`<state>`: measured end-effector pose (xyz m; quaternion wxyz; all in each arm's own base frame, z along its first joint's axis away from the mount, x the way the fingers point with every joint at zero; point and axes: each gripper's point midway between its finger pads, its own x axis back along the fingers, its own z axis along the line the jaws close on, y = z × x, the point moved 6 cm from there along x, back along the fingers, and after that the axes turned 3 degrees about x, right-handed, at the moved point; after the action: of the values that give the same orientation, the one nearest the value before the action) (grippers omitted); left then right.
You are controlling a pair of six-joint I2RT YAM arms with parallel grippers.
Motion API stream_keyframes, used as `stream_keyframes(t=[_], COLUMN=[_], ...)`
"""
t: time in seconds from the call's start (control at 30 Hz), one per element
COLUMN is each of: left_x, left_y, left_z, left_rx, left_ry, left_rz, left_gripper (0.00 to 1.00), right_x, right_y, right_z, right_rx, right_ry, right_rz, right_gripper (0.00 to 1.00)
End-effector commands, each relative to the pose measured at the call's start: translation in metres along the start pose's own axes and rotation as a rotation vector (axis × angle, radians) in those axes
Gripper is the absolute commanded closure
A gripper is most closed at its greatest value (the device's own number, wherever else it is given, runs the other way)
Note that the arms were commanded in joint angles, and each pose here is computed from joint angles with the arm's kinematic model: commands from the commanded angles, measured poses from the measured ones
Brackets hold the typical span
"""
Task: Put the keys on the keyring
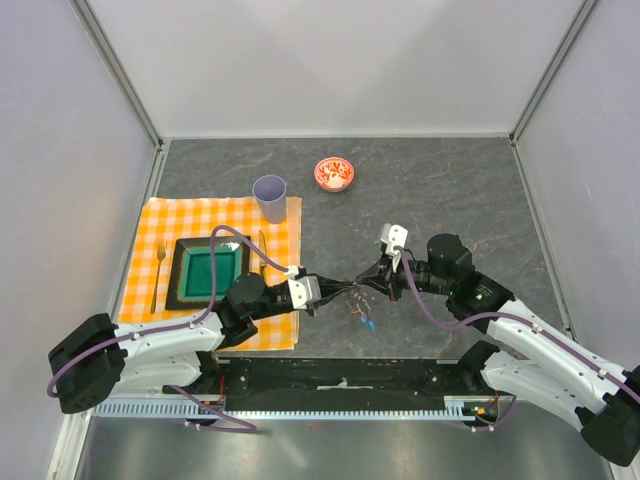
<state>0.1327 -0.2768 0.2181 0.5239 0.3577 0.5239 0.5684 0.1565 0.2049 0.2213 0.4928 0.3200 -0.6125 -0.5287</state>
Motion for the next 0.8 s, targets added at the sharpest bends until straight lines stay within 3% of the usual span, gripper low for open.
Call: stream_keyframes(t=[0.0, 0.3, 0.77], left_x=[-0.003, -0.001, -0.008], left_y=[0.036, 0.024, 0.02], left_z=[0.004, 0.017, 0.037], left_rx=[-0.055, -0.063, -0.071], left_ry=[0.003, 0.092, 0.087], left_rz=[-0.138, -0.055, -0.005], left_gripper=[0.98, 0.98, 0.98], right_x=[-0.001, 0.003, 0.0], right_y=[-0.007, -0.002, -0.003], right_z=[-0.017, -0.024, -0.029], right_rx=[0.009, 0.001, -0.052], right_ry=[-0.115, -0.195, -0.241], right_rz=[0.025, 0.008, 0.022], right_gripper=[1.0, 1.0, 1.0])
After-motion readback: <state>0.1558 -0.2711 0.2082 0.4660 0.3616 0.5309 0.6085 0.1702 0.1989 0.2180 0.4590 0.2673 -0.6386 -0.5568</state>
